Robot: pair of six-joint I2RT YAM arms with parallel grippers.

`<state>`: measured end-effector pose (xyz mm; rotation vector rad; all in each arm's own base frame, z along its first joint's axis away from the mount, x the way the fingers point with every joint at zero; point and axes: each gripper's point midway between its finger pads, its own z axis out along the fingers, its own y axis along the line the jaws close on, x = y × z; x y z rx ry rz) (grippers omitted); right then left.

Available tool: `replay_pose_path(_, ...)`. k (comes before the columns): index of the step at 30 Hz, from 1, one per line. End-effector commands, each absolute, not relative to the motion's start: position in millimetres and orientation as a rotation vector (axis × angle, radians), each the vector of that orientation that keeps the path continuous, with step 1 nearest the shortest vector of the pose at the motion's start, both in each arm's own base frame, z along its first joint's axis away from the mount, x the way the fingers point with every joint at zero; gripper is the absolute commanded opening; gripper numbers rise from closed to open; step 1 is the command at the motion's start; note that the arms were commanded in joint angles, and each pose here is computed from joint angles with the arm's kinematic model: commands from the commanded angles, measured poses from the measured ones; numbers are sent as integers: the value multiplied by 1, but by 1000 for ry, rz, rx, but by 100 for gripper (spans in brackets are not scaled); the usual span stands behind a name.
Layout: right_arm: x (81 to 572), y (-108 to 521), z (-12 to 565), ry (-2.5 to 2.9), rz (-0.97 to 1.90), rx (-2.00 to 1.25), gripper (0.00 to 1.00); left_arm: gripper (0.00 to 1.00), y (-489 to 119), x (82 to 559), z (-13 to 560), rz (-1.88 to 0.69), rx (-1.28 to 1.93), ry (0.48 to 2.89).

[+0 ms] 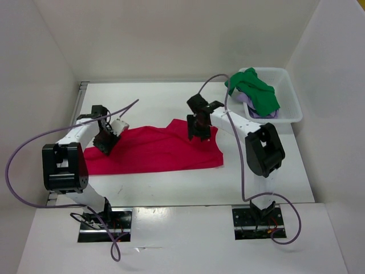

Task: Fold and stack the t-shirts
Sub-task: Fold the other side of the tshirt into a rectangle

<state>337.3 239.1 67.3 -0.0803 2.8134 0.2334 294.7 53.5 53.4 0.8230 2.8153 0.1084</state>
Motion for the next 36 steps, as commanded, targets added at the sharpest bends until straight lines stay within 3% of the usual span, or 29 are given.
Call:
replay_pose_path(1,386,238,128,2596,355,2,59,45,28,258,64,-133,1011,2827)
replay_pose_path(4,423,223,127,2574,330,101,51,48,20,261,89,-255,947,2784)
replay_pose_path(8,459,213,106,2591,300,164,49,55,19,292,127,-312,797,2671)
replay_pose_path(14,478,221,93,2602,338,115,49,65,66,338,153,-73,509,2590)
replay_pose_path(23,465,215,66,2663,339,78,50,65,81,314,58,13,503,2890)
replay_pose_path(28,466,212,57,2677,342,88,50,57,78,303,45,7,517,2933)
replay_pose_path(34,458,213,53,2688,365,81,47,24,75,288,56,36,520,2929)
replay_pose_path(36,457,215,51,2690,378,78,46,24,71,288,69,27,494,2886)
